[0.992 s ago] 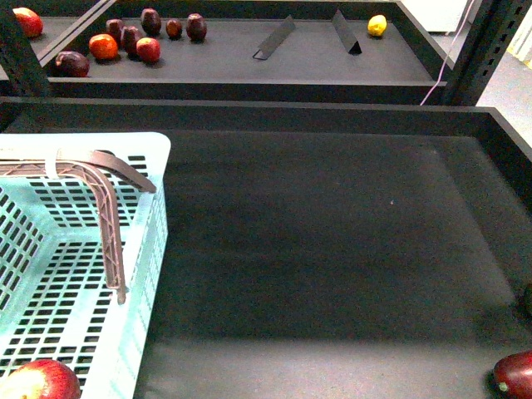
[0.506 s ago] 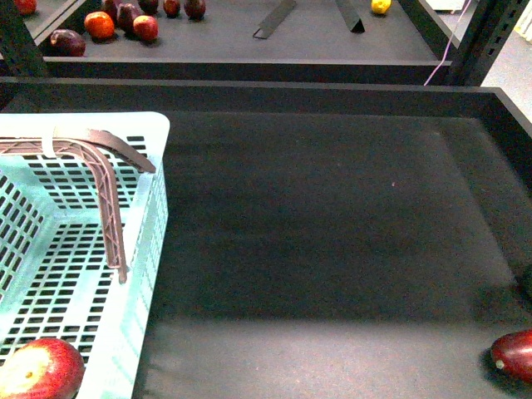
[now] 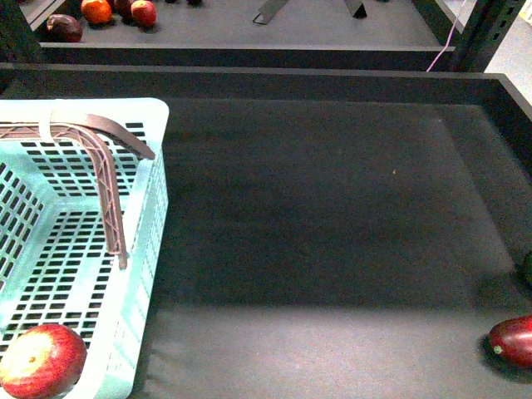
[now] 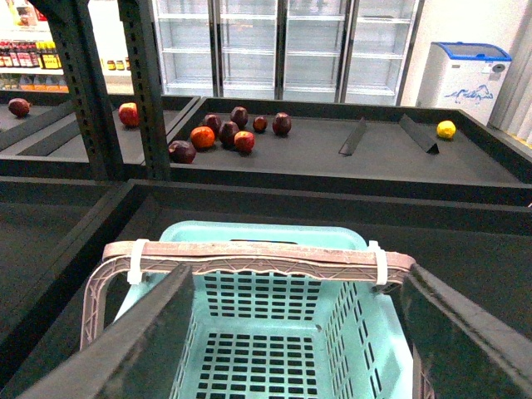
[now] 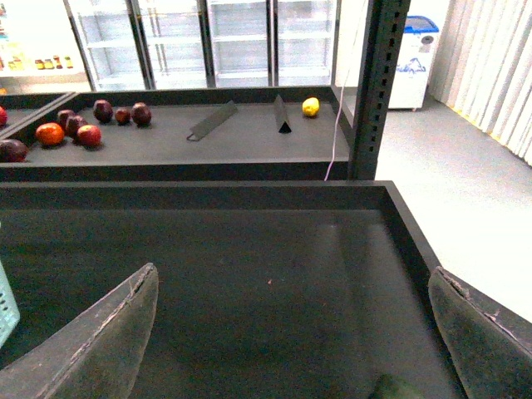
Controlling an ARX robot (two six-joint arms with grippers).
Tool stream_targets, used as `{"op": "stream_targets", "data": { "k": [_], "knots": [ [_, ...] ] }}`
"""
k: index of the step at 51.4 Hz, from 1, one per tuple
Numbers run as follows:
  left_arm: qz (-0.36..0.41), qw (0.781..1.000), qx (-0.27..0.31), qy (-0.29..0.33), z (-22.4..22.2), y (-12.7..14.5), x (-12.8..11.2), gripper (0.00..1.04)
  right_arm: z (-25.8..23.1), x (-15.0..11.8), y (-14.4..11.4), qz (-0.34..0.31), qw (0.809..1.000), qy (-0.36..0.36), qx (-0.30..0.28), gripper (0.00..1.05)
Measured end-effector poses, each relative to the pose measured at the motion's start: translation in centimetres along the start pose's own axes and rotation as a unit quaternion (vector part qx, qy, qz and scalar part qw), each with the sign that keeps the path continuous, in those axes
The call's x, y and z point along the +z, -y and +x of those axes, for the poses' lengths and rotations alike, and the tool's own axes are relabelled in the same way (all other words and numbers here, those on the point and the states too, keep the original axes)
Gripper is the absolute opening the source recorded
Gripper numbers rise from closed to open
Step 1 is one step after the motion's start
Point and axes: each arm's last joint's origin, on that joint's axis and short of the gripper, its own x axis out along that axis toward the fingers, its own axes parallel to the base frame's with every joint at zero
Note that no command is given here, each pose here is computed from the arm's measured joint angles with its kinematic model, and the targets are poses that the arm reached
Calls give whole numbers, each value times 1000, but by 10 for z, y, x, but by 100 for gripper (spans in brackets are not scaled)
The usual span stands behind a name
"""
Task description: Pick apple with right arm and hold basket with left
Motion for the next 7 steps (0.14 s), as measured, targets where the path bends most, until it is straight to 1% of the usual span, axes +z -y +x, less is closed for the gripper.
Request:
{"op": "stream_targets", "data": {
  "k": [1,4,7],
  "knots": [
    [0,1000,0,0,0,0,0,82,0,0,0,0,1000,0,0,96],
    [0,1000,0,0,0,0,0,93,0,0,0,0,1000,0,0,96],
    [1,1000,0,0,0,0,0,100,0,0,0,0,1000,0,0,96]
  ]
}}
